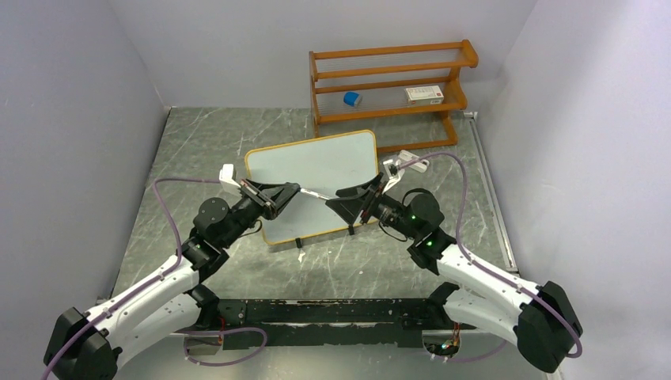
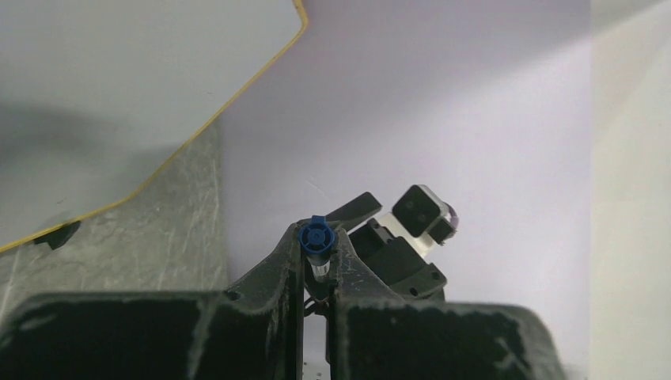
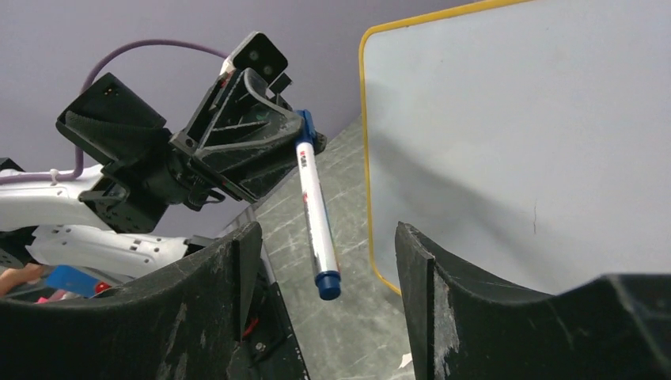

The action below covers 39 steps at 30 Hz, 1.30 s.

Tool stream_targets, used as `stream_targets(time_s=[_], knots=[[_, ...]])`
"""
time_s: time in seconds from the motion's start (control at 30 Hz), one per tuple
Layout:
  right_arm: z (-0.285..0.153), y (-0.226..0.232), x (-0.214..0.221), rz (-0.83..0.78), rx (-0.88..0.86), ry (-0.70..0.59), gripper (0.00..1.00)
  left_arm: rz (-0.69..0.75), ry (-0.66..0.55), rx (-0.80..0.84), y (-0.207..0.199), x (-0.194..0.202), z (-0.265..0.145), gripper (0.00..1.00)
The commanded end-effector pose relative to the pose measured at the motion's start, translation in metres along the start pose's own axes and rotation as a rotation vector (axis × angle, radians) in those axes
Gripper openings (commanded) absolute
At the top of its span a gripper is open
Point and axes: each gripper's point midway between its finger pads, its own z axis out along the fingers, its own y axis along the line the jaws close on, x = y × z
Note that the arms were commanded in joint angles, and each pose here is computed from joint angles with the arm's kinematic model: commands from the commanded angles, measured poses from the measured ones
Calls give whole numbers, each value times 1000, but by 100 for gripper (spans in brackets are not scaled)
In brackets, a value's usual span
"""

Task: Write a sentence on the whiteboard
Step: Open the whiteboard marker from the pen cap.

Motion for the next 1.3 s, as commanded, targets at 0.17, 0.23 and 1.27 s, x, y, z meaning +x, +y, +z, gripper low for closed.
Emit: stream_targets(time_s=[0.17, 0.23, 1.27], knots=[[10, 7, -11, 18, -40, -30, 61, -18, -16, 107, -27, -4, 0, 5], [12, 8, -11, 18, -47, -26, 59, -18, -13, 112, -27, -4, 1, 5], [30, 26, -18, 12, -126, -18, 33, -19, 8, 117, -26, 0, 2, 5]])
